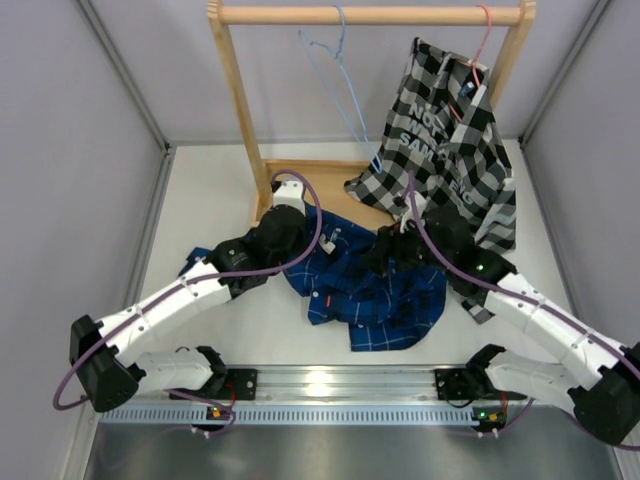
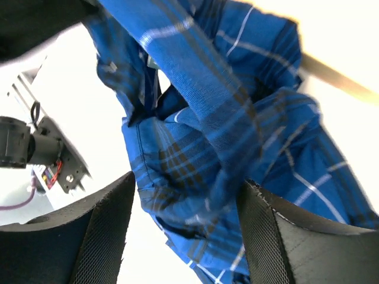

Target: Place the shirt on the hanger

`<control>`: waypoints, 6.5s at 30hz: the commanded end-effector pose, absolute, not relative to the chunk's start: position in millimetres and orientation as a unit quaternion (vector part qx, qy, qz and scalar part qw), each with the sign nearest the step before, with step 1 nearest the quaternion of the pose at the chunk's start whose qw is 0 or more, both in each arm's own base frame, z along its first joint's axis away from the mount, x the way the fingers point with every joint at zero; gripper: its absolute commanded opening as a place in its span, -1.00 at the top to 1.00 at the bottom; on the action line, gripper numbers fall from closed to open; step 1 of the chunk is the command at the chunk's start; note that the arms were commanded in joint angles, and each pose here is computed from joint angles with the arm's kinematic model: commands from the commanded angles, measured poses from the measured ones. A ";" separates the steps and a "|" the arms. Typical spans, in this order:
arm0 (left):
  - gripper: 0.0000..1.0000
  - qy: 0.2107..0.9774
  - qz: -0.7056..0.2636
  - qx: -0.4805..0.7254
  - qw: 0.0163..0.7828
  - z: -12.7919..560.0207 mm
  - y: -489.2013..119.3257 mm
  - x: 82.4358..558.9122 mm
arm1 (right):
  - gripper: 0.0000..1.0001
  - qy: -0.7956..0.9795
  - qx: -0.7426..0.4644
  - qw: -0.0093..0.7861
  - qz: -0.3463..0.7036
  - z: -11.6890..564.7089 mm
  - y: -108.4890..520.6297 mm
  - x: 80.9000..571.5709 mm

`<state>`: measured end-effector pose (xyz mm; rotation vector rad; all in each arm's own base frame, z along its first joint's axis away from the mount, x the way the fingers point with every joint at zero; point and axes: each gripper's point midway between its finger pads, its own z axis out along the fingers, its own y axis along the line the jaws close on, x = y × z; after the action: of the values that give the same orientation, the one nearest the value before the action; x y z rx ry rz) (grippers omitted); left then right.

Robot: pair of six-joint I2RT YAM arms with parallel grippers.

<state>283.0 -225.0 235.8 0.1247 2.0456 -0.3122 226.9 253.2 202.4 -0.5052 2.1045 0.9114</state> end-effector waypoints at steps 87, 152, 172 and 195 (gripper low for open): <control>0.66 0.843 -0.138 0.191 0.483 210.0 -238.9 264.3 | 1.00 0.722 -0.365 0.518 0.277 271.6 321.5 258.3; 1.00 0.864 -0.134 0.197 0.443 216.0 -172.8 198.7 | 0.39 0.758 -0.242 0.586 0.151 413.1 267.1 402.8; 1.00 0.862 -0.129 0.191 0.451 218.7 -168.9 200.0 | 1.00 0.746 -0.208 0.614 0.153 437.8 262.3 399.4; 1.00 0.867 -0.135 0.177 0.446 219.4 -168.7 203.7 | 1.00 0.679 -0.192 0.674 0.218 500.8 264.9 379.9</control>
<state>197.4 -162.8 208.7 0.4743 2.1840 -0.2977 398.3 265.1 433.7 -0.4667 1.7202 0.4113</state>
